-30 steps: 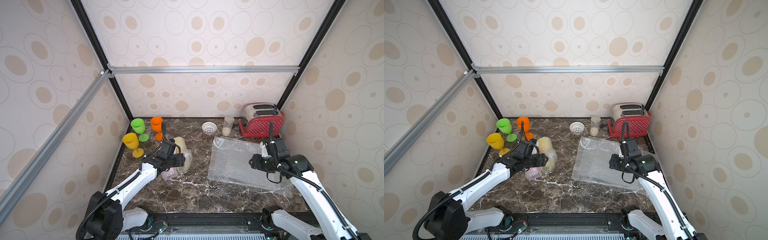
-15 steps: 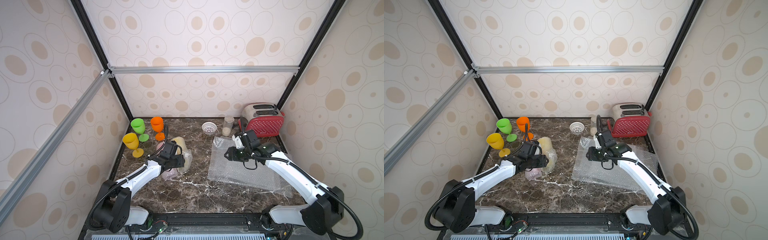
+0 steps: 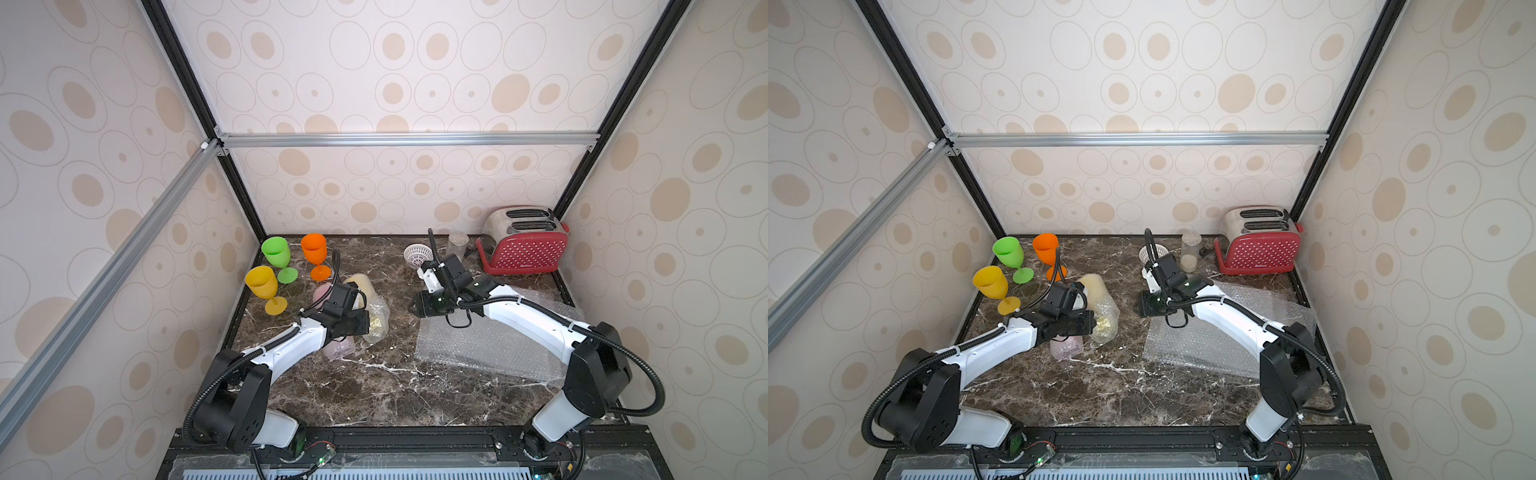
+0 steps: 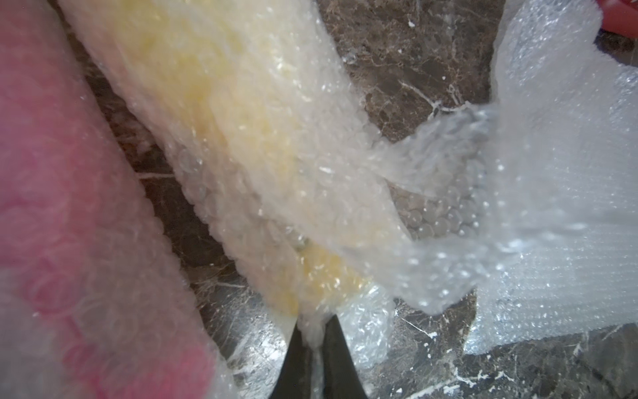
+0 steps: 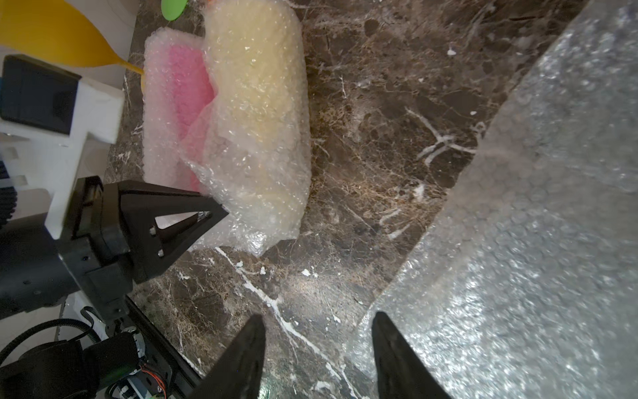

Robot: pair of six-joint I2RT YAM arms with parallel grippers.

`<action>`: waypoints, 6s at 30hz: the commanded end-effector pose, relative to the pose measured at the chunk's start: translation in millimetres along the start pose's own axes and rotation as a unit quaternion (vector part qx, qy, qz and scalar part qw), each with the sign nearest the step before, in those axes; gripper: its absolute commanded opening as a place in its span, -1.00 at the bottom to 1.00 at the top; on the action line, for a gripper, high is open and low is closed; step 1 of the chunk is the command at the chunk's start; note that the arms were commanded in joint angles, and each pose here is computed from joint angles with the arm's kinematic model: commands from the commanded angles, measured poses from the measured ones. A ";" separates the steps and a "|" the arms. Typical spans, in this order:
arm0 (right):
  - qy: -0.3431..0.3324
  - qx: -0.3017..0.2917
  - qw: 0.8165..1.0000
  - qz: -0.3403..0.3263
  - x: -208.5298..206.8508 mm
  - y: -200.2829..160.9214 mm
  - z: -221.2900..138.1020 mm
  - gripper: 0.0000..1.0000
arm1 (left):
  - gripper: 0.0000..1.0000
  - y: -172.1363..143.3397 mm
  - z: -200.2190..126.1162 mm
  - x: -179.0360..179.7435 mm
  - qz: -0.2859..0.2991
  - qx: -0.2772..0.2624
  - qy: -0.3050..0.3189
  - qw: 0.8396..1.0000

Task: Unpack wine glasses from bubble wrap
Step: Unwrap the bubble wrap at the center of the board.

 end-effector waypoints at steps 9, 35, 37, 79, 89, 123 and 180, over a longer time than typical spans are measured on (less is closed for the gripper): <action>0.021 0.001 0.999 -0.046 21.8 -12.5 6.6 0.07 | -0.90 -19.7 -27.7 -30.6 0.065 -0.002 -0.050 0.997; 0.026 -0.003 0.997 -0.073 37.9 -42.0 0.9 0.18 | -0.05 -55.0 -59.5 -48.3 0.035 -0.032 -0.047 0.998; 0.015 -0.004 0.996 -0.087 43.0 -42.0 2.3 0.18 | -0.07 -53.0 -63.7 -40.6 0.018 -0.033 -0.030 0.999; -0.184 -0.001 0.968 -0.174 35.3 -47.7 69.9 -0.64 | -0.04 -22.7 -68.0 -29.1 -0.091 -0.128 -0.149 0.976; -0.150 0.007 0.980 -0.130 13.8 -53.2 67.5 -0.66 | 0.14 -25.9 -58.8 -30.7 -0.105 -0.125 -0.160 0.974; -0.069 0.028 0.990 -0.117 7.0 -72.2 68.0 -0.64 | -0.06 -30.0 7.2 -47.0 -0.057 -0.064 -0.157 0.984; -0.137 -0.107 0.953 -0.249 18.5 -54.1 54.0 -0.14 | -1.00 -18.4 -27.8 -81.3 -0.040 -0.073 -0.144 0.986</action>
Point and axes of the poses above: each gripper's point midway between its finger pads, its own z axis out along the fingers, its own x axis along the line the jaws close on, y = z × x, the point moved 5 cm from there along -z, back along the fingers, and after that the axes turned 12 degrees about z, right-handed, at the moved point
